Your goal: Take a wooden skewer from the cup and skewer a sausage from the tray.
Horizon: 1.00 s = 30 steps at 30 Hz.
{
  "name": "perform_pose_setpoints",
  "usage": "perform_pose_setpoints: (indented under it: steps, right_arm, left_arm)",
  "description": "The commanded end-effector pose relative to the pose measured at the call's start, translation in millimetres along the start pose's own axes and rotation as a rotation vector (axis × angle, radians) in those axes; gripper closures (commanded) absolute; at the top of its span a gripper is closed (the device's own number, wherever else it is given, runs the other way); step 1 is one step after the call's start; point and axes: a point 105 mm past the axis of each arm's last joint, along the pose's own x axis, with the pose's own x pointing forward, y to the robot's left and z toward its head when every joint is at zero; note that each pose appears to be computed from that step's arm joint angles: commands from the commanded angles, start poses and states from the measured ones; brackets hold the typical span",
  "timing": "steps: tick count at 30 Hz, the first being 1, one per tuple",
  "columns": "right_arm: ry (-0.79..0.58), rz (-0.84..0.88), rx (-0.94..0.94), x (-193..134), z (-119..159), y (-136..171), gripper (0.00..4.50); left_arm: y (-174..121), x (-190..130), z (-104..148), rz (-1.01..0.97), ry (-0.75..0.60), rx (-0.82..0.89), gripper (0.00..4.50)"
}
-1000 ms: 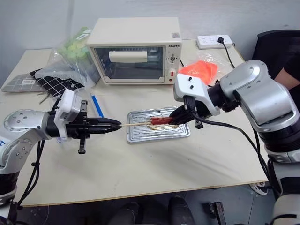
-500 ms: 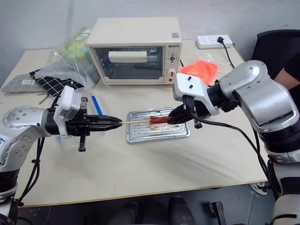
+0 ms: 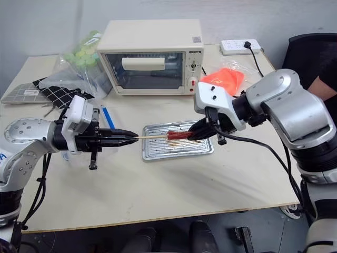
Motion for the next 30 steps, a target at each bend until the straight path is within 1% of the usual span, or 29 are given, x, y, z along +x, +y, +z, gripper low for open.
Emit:
perform_pose_setpoints:
  steps: [1, 14, 24, 30]
  right_arm:
    - [0.008, -0.047, -0.02, -9.3, -0.1, -4.1, 4.14]
    - [0.023, -0.066, -0.016, -10.6, -9.8, -7.5, 4.14]
    - [-0.009, -0.053, -0.02, -10.4, 0.7, -2.1, 4.14]
    - [-0.007, -0.052, -0.017, -12.1, 1.4, 0.1, 4.14]
  left_arm:
    - [0.8, -7.3, 10.6, 0.008, -0.005, 0.053, 4.5]
    - [2.8, -11.1, 14.1, 0.016, 0.006, 0.074, 4.5]
    - [1.4, -4.8, 14.5, -0.001, -0.008, 0.08, 4.5]
    - [2.2, -2.6, 14.1, -0.003, -0.017, 0.082, 4.5]
